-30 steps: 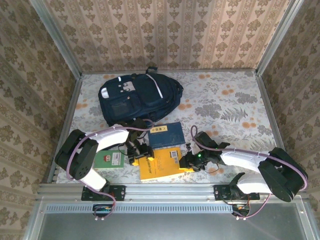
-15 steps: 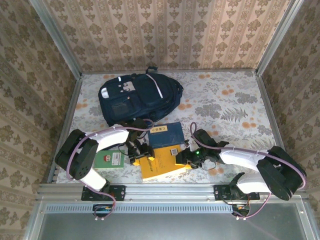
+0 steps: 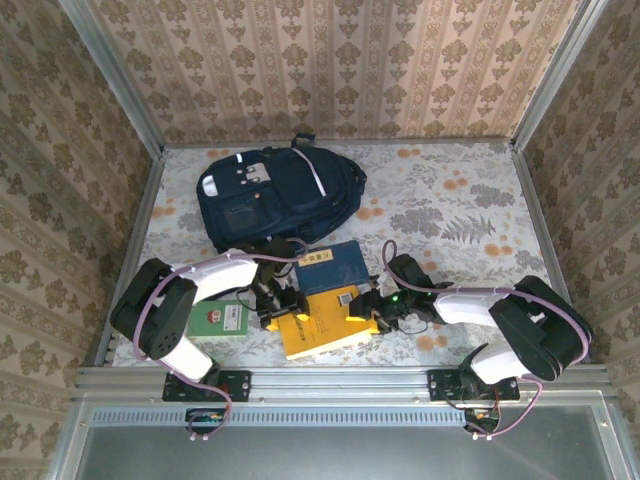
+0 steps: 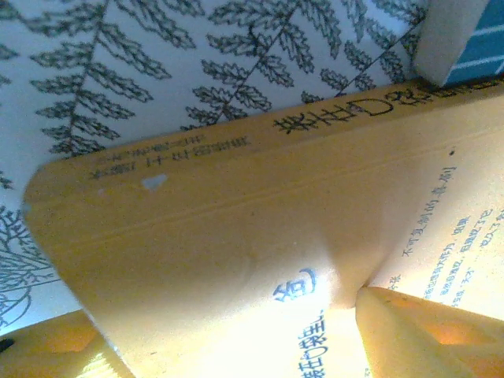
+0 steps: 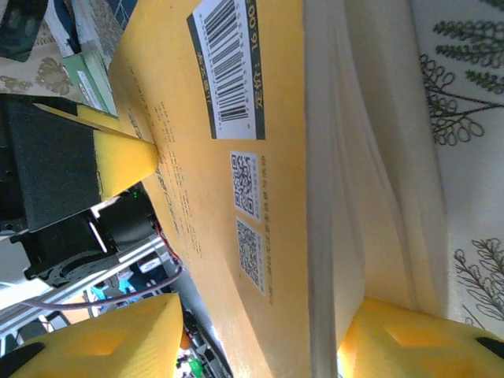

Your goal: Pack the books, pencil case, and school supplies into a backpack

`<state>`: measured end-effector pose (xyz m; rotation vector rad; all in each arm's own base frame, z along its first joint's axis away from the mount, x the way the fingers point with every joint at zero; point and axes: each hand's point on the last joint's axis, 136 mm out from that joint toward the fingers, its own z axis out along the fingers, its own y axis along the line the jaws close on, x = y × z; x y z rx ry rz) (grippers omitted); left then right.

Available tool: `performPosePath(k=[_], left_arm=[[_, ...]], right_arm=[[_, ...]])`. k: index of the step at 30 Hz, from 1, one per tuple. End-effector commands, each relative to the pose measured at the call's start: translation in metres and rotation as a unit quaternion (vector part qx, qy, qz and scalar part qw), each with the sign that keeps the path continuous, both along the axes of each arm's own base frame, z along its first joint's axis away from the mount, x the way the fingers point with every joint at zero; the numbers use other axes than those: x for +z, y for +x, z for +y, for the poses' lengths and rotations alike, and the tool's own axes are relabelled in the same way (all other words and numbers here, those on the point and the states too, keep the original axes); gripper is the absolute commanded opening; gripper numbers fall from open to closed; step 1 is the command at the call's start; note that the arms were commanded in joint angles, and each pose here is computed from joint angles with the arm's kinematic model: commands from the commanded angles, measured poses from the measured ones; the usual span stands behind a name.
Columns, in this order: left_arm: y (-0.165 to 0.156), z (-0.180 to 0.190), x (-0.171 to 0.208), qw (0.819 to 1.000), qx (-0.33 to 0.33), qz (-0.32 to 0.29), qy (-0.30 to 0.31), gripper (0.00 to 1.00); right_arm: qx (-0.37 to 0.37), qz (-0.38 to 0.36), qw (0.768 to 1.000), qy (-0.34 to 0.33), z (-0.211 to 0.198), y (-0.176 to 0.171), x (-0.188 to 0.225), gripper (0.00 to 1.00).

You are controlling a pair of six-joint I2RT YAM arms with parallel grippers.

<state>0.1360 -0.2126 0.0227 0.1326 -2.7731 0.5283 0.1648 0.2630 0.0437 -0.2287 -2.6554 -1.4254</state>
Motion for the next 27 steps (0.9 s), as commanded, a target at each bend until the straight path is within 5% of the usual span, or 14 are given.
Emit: performPosePath(k=[1,13,27], left_arm=[[0.027,-0.055,0.009,0.988,-0.043,-0.069,-0.128,0.66],[0.027,-0.045,0.004,0.990,-0.039,-0.067,-0.119,0.66],[0.025,-0.041,0.000,0.990,-0.038,-0.068,-0.115,0.66]], right_arm=[[0.009,-0.046,0.999,0.025,0.012,0.008,0.012,0.55],[-0.016,-0.088,0.996,0.010,-0.016,0.013,0.038,0.55],[-0.046,-0.073,0.996,0.008,-0.022,0.022,0.015,0.50]])
